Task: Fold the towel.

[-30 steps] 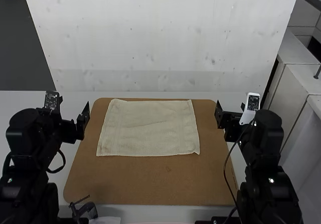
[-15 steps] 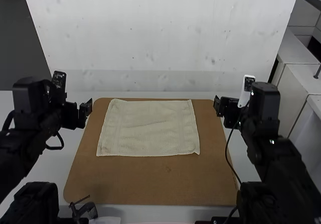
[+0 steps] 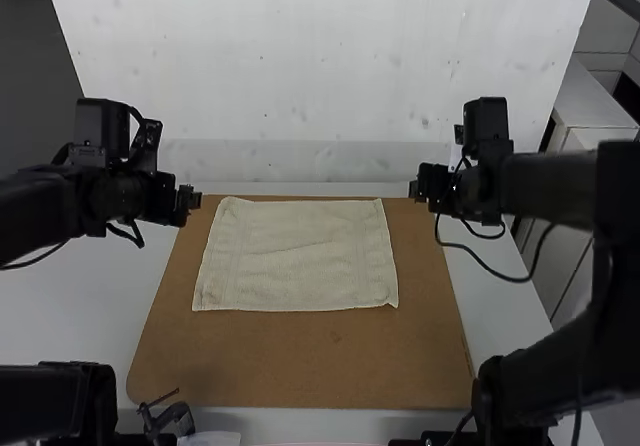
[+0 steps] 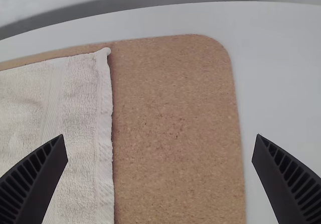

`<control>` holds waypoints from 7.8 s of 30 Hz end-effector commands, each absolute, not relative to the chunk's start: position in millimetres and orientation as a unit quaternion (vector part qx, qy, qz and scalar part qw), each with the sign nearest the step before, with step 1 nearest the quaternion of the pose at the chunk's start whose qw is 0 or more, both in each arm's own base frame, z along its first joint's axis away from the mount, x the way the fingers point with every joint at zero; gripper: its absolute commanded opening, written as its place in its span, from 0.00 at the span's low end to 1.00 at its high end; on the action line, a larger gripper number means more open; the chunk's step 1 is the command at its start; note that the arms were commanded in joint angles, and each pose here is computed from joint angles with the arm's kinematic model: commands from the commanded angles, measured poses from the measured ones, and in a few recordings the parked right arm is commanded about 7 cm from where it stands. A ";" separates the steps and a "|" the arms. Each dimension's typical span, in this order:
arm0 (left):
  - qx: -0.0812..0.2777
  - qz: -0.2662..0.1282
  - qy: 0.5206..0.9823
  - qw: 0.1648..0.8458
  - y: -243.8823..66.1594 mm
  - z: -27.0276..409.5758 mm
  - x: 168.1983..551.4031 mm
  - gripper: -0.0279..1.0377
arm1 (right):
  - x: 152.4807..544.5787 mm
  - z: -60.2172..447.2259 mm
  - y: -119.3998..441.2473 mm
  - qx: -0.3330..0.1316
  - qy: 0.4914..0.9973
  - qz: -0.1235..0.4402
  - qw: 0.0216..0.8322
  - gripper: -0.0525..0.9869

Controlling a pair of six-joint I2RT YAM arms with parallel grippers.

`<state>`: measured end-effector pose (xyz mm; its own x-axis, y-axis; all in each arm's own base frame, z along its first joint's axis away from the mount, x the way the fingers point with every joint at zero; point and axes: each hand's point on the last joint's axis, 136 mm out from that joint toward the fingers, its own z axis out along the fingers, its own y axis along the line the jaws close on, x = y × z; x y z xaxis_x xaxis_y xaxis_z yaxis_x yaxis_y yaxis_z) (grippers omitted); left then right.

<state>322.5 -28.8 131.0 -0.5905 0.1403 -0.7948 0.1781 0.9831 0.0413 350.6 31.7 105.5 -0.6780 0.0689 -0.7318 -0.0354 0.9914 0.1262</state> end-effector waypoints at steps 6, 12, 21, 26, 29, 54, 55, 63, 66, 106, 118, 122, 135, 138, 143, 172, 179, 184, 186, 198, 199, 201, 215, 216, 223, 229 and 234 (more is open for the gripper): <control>0.097 -0.037 0.896 0.431 -35.8 129.6 343.2 0.95 | 386.9 72.0 66.6 -0.027 0.940 0.074 0.331 0.97; 0.088 -0.032 0.895 0.436 -28.7 131.2 351.8 0.95 | 411.6 46.3 81.3 -0.041 0.950 0.039 0.306 0.97; 0.078 -0.024 0.896 0.437 -19.8 126.4 358.6 0.95 | 440.6 13.0 108.2 -0.047 0.958 0.017 0.281 0.97; 0.080 -0.025 0.899 0.430 -20.3 120.7 359.3 0.95 | 453.5 1.8 116.4 -0.028 0.960 0.019 0.277 0.97; 0.079 -0.025 0.900 0.428 -19.8 117.6 360.4 0.95 | 460.5 -5.9 118.5 -0.022 0.961 0.013 0.276 0.97; 0.090 -0.041 0.931 0.351 -50.6 50.1 402.6 0.94 | 456.0 -49.4 123.1 -0.027 0.973 -0.017 0.227 0.07; 0.092 -0.038 0.931 0.352 -52.6 50.8 407.4 0.94 | 455.1 -50.5 123.6 -0.028 0.974 -0.018 0.225 0.07; 0.076 -0.038 0.936 0.342 -65.0 32.6 448.5 0.92 | 455.4 -54.1 124.2 -0.029 0.974 -0.018 0.225 0.07; 0.070 -0.025 0.933 0.352 -62.7 27.3 464.0 0.92 | 454.8 -54.1 126.3 -0.032 0.974 -0.018 0.225 0.07; 0.052 -0.098 0.936 0.334 -104.6 75.9 467.1 0.04 | 488.5 14.3 141.4 -0.024 0.944 0.012 0.329 0.07; 0.058 -0.098 0.916 0.386 -112.4 127.0 462.8 0.04 | 492.5 91.3 132.6 0.001 0.898 0.049 0.437 0.07; 0.060 -0.084 0.915 0.390 -111.9 126.1 458.4 0.04 | 488.5 101.9 128.0 0.004 0.893 0.056 0.446 0.07; 0.051 -0.069 0.905 0.418 -92.2 146.3 435.0 0.04 | 463.1 86.7 117.6 -0.027 0.903 0.049 0.425 0.07; 0.053 -0.071 0.901 0.424 -91.8 151.6 423.4 0.04 | 455.8 89.0 120.7 -0.036 0.904 0.050 0.424 0.07; 0.053 -0.071 0.906 0.415 -85.9 140.7 399.5 0.04 | 442.5 93.1 119.1 -0.051 0.908 0.043 0.414 0.07; 0.156 -0.052 0.913 0.373 -94.5 97.3 304.5 0.04 | 331.1 76.9 110.7 -0.126 0.937 0.041 0.324 0.07; 0.153 -0.035 0.921 0.356 -87.9 88.6 299.3 0.04 | 321.9 58.7 110.6 -0.131 0.944 0.037 0.300 0.07; 0.150 -0.024 0.923 0.353 -87.0 77.2 311.4 0.04 | 332.8 46.1 108.5 -0.122 0.945 0.030 0.301 0.07; 0.147 -0.026 0.918 0.368 -88.8 79.0 320.7 0.04 | 340.4 43.2 107.5 -0.118 0.944 0.025 0.307 0.07; 0.144 -0.021 0.920 0.365 -91.7 49.3 346.7 0.04 | 377.8 33.4 106.4 -0.095 0.944 0.017 0.315 0.07; 0.147 -0.019 0.921 0.361 -91.5 46.1 345.7 0.04 | 381.2 33.5 106.3 -0.093 0.943 0.017 0.318 0.07; 0.149 -0.019 0.922 0.356 -91.5 42.5 344.9 0.04 | 385.6 32.3 107.1 -0.092 0.943 0.017 0.319 0.07; 0.165 -0.020 0.927 0.337 -107.1 28.9 349.1 0.04 | 391.3 23.2 92.8 -0.077 0.948 0.007 0.308 0.07; 0.166 -0.022 0.927 0.336 -109.2 28.4 348.3 0.04 | 391.6 23.7 91.9 -0.076 0.948 0.007 0.308 0.07; 0.158 -0.021 0.926 0.341 -109.1 32.0 354.9 0.49 | 389.9 25.2 89.8 -0.070 0.948 0.008 0.310 0.47; 0.136 0.005 0.930 0.343 -72.0 41.9 367.7 0.96 | 384.1 38.6 86.8 -0.056 0.946 0.016 0.318 0.70; 0.099 -0.004 0.923 0.372 -46.5 64.2 376.5 0.96 | 375.2 42.5 84.3 -0.046 0.950 0.025 0.309 0.70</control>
